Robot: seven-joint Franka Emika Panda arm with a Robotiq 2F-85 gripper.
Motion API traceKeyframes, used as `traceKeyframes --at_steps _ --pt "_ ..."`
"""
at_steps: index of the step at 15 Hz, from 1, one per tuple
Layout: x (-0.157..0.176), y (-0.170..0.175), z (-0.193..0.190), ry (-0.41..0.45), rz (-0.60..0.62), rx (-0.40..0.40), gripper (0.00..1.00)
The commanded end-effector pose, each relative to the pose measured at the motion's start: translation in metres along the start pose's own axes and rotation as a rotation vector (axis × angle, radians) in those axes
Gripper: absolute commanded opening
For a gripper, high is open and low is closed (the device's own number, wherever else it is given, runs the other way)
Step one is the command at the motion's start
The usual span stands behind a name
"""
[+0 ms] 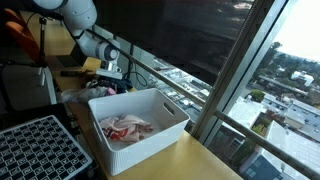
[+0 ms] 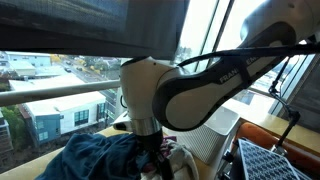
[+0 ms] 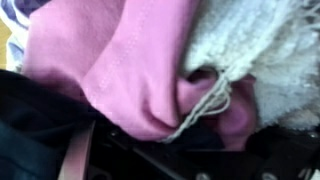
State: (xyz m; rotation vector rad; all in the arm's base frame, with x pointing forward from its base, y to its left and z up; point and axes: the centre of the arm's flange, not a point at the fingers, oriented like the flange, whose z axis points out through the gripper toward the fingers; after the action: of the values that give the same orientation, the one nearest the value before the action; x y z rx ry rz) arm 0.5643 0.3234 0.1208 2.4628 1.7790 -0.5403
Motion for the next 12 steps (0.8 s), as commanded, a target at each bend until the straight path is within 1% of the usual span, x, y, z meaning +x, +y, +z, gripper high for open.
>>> traceKeyframes --at_steps 1,6,8,10,12 --pt "0.015 0.003 -0.003 0.004 -0.019 0.038 0.38" --pt "-0.003 -0.007 -0.068 0.043 0.0 -0.02 0.01" --pt "-0.01 -0.012 -0.098 0.065 0.006 -0.051 0.0" --pt "-0.016 -0.024 -0.138 0.091 0.008 -0.088 0.0" --pt "-0.031 -0.025 -0.181 0.111 0.029 -0.125 0.0"
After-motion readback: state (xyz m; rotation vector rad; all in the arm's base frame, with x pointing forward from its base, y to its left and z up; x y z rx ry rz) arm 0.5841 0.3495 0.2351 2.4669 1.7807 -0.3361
